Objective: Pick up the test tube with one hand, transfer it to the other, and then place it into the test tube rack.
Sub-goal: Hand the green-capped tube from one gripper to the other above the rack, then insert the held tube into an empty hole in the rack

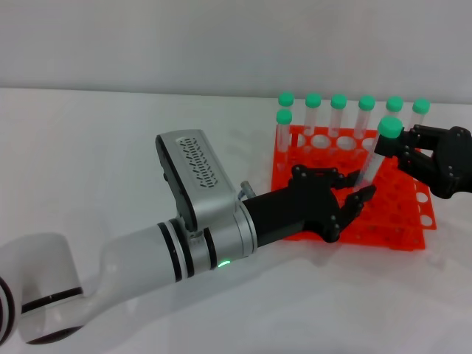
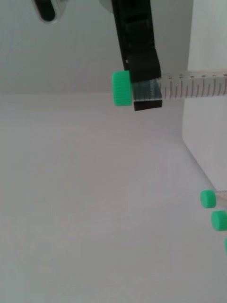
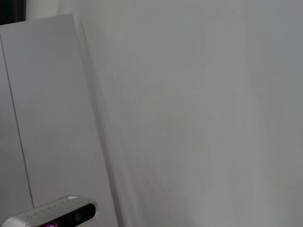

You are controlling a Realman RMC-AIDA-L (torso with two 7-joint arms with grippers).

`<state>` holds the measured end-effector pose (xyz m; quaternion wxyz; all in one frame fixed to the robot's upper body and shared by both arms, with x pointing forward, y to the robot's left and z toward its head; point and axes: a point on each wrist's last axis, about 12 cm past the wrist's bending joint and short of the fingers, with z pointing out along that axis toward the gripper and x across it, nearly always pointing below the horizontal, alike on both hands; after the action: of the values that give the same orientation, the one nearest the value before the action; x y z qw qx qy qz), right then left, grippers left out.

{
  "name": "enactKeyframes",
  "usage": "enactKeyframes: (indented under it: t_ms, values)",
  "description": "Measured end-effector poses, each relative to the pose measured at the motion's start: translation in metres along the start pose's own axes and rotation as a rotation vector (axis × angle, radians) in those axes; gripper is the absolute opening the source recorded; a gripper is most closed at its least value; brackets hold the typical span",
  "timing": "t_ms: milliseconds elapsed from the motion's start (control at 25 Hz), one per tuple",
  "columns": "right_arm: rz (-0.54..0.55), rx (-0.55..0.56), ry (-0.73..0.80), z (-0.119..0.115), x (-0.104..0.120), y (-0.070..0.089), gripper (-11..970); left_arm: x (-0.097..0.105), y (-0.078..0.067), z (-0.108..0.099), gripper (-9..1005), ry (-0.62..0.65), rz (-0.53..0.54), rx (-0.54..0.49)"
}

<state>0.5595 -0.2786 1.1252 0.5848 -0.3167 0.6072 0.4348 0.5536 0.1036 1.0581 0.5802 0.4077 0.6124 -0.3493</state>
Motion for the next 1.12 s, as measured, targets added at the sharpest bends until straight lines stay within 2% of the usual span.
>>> enactKeyframes:
  t_ms: [360,600,800,880,1000,1120]
  values:
    - [-0.002,0.002,-0.013,0.001,-0.002,0.000,201,0.005,0.001,-0.003,195,0.020,0.057,-0.014]
    - [-0.008,0.028,-0.038,-0.003,-0.002,-0.002,201,0.007,0.004,-0.009,191,0.006,0.071,-0.066]
    - [-0.025,0.100,-0.089,-0.008,-0.004,-0.007,201,0.021,-0.001,-0.030,400,-0.006,0.161,-0.178]
    - [-0.029,0.138,-0.116,-0.007,-0.005,-0.011,201,0.030,-0.006,-0.046,481,-0.013,0.166,-0.270]
    - [-0.048,0.180,-0.141,0.001,-0.005,-0.017,201,0.039,-0.007,-0.071,603,-0.033,0.135,-0.411]
    - [-0.083,0.182,-0.139,0.023,-0.005,-0.022,201,0.048,-0.008,-0.102,715,-0.064,0.065,-0.564]
